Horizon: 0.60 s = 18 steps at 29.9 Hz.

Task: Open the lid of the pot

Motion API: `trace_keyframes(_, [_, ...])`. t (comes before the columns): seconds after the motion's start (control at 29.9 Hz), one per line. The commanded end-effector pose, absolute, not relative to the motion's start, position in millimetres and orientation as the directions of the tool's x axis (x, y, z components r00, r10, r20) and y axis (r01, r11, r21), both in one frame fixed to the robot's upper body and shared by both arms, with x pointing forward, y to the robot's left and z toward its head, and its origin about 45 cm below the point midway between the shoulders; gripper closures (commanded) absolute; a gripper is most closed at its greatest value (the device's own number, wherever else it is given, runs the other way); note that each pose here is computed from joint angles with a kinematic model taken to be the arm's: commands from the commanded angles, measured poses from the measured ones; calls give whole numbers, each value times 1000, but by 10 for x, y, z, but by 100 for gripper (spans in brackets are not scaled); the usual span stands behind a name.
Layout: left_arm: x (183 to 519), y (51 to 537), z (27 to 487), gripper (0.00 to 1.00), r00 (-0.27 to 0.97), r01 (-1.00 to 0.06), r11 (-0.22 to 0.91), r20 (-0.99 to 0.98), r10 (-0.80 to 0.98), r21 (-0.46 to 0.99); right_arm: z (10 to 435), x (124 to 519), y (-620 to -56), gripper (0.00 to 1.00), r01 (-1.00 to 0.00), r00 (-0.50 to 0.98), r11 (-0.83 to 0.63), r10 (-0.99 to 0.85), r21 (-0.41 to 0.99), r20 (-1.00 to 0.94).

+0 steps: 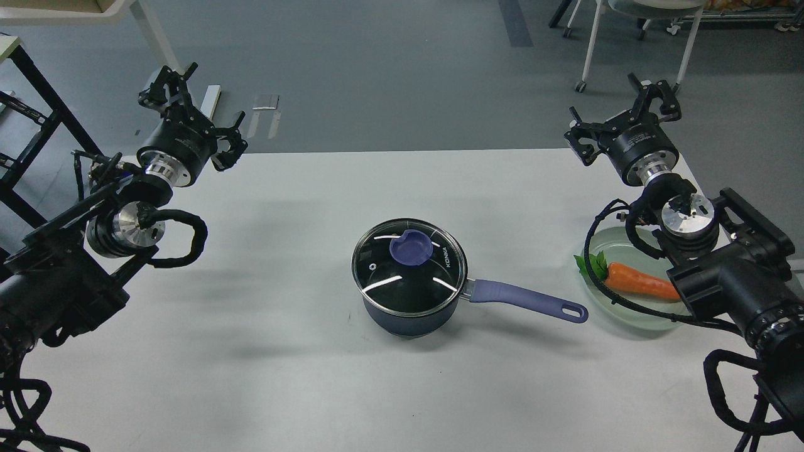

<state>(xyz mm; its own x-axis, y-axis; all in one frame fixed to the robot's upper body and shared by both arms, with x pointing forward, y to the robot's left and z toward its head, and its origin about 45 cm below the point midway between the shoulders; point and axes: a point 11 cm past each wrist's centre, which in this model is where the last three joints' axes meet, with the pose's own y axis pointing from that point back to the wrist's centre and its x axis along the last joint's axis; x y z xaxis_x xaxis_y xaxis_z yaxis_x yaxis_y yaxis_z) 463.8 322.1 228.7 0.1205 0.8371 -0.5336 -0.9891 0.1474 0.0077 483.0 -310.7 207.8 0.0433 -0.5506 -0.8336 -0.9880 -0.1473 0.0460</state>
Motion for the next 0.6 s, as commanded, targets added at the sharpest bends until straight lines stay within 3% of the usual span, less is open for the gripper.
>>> trace_keyframes(0.0, [4622,3198,2241,0,124,-987,159,-519,846,24,2028,4801,-3118,0,-987,37,-148,-554,55,-832])
trace_keyframes(0.37, [4619,3247,2234,0,111,-985,162,-509,853,56,2096,4821,-3056,0,-983,72,-179,-589,44,-805])
trace_keyframes(0.57, [4592,3140,2153,0,125,-961,229,-501,856,152,2314,4656,-3270,0,-956,171,-284,-733,68,-658])
